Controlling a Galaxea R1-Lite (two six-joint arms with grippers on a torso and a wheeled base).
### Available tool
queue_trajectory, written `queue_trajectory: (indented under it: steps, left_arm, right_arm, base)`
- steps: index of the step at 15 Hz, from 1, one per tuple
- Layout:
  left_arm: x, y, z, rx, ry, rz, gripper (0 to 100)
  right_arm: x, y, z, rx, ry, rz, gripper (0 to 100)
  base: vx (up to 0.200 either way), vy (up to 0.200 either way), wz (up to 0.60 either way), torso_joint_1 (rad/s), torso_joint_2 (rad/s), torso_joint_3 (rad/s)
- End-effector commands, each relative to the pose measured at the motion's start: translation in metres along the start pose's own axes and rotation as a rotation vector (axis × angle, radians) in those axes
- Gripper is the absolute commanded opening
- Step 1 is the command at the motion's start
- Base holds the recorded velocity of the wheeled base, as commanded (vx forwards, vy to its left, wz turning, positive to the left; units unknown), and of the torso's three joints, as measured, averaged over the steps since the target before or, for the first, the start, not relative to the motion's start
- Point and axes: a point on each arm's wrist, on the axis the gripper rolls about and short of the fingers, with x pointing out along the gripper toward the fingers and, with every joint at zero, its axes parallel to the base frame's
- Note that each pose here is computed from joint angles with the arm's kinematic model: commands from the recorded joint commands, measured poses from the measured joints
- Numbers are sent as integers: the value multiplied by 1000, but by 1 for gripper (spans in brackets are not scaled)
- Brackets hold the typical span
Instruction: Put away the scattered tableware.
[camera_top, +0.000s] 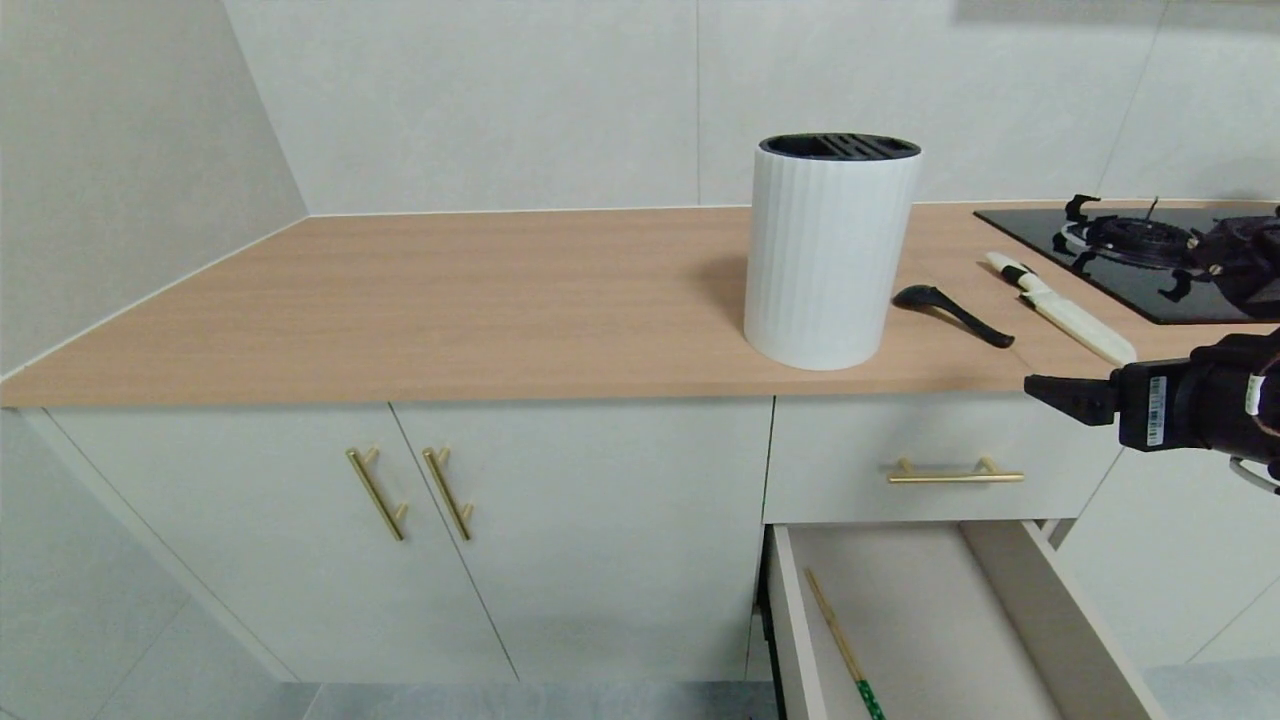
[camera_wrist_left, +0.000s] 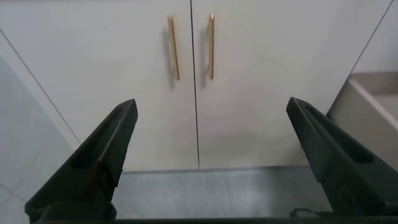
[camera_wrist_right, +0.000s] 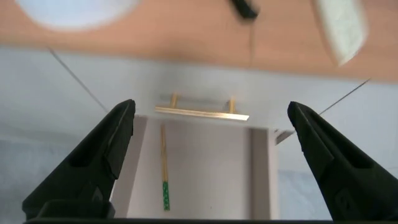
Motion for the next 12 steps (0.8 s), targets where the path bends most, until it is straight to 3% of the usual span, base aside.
queue_trajectory:
  steps: [1,5,8,12]
  left_arm:
    - [0,0,0,0,1,-1,100]
    - [0,0,0,0,1,-1,100]
    - [0,0,0,0,1,-1,100]
    - [0,0,0,0,1,-1,100]
  right_arm:
    - [7,-4,1,-6,-6,-14,100]
    - [35,-8,6,-18,-67,-21,100]
    - [60,-21,17,-24,-84,-23,100]
    - [91,-36,38,-53,-128,93,100]
  base:
    - [0,0,0,198,-481,-281]
    - [0,0,0,172,-411,-237]
    - [0,0,0,36,-82,-51]
    - [0,0,0,0,0,0]
